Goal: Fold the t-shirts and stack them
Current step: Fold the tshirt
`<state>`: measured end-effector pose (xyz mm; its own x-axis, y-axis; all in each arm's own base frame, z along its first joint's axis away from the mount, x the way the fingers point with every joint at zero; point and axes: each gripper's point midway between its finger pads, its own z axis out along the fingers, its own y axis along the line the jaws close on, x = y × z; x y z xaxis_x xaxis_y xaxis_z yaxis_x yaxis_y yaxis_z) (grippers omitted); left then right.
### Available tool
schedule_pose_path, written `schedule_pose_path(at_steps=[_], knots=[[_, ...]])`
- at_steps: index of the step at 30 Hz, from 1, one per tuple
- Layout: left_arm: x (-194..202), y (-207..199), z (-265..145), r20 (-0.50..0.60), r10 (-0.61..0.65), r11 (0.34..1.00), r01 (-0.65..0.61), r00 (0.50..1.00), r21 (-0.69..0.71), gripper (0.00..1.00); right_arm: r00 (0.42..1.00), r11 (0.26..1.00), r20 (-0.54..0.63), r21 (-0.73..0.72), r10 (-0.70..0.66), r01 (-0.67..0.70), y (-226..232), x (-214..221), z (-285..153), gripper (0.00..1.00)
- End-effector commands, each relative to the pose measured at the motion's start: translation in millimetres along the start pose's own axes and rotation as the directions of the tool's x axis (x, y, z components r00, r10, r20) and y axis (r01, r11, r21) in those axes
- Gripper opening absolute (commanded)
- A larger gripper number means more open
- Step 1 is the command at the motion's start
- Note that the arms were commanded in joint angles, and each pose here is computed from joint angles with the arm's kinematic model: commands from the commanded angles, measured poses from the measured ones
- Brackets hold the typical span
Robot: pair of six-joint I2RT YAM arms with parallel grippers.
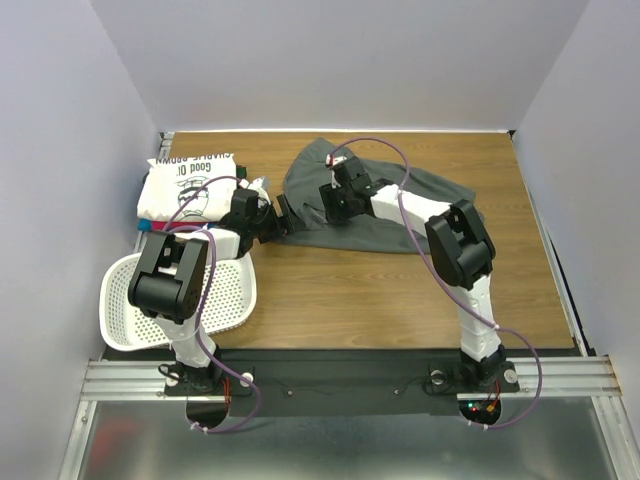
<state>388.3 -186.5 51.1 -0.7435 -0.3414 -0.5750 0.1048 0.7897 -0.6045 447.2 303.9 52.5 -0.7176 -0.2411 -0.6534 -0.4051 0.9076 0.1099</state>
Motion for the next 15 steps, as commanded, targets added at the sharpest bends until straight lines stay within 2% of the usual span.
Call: schedule_pose_path(at_steps=[1, 8, 15], knots=[[19, 17, -3, -0.056, -0.012, 0.998, 0.009, 0.998, -0.054, 0.90, 0.998, 0.998, 0.059, 0.060, 0.008, -0.011, -4, -18, 7, 0.62], [21, 23, -5, -0.060, -0.016, 0.998, 0.012, 0.998, -0.068, 0.90, 0.999, 0.974, 0.047, 0.227, 0.002, -0.013, -36, -1, 5, 0.62], [22, 28, -7, -0.061, -0.018, 0.997, 0.014, 0.998, -0.076, 0.89, 0.998, 0.952, 0.066, 0.306, 0.001, -0.021, -51, -4, -3, 0.63]])
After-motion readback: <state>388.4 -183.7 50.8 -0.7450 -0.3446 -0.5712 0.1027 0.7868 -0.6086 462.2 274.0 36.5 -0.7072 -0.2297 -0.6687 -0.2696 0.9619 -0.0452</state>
